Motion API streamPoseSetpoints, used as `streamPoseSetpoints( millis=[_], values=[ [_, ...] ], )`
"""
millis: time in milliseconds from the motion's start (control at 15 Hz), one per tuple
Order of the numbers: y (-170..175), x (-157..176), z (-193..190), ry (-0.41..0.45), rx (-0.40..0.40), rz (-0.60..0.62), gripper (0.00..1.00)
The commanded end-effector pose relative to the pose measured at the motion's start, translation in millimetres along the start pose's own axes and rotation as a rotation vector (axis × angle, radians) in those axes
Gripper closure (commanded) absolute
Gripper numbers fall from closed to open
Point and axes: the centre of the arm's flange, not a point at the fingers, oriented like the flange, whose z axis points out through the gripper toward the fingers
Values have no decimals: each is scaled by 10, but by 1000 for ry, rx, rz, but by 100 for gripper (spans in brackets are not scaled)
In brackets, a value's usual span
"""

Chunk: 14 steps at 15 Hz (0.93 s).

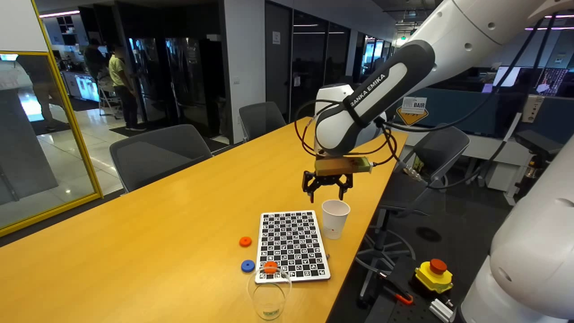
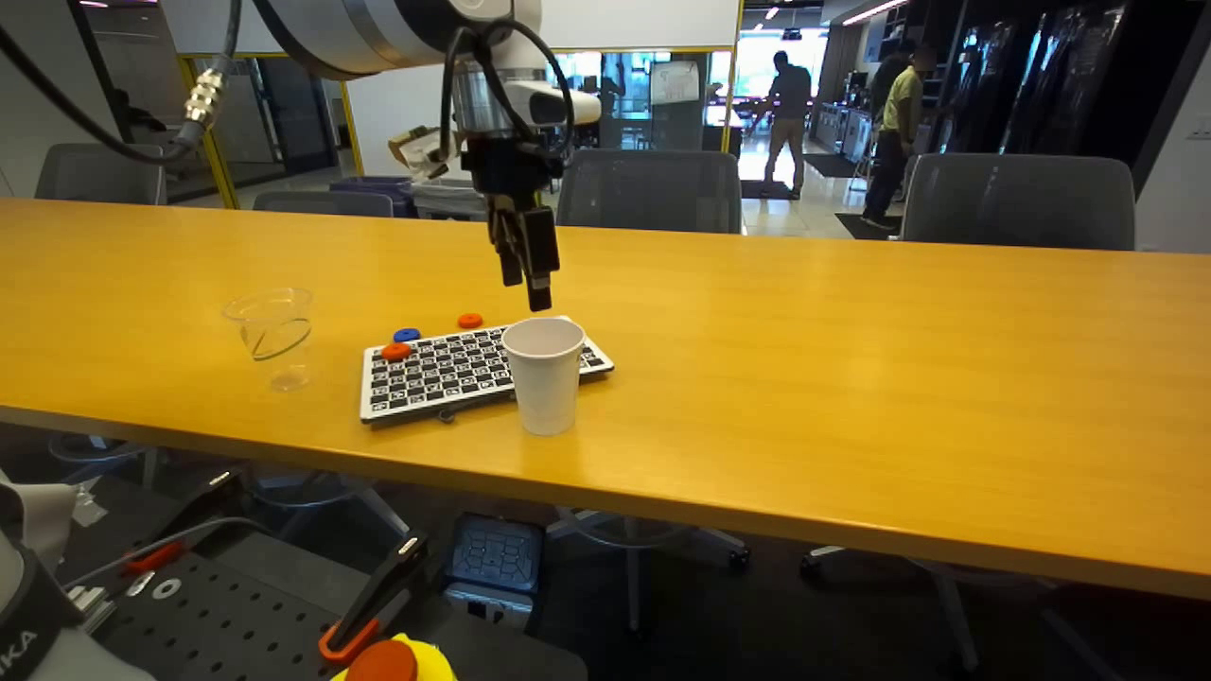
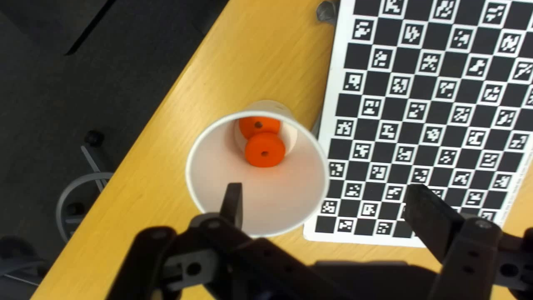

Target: Put the four orange rings inside the white cup, put the blue ring inside the clear cup

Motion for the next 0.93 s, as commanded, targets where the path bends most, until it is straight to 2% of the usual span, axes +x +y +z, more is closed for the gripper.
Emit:
streamPoseSetpoints(
  millis=[0,467,867],
  values=[
    [-447,-270,-203,51,27,-120,0],
    [-1468,-552,17,14,57,-336,0],
    [-1962,-446,433,-5,50,-434,0]
  ],
)
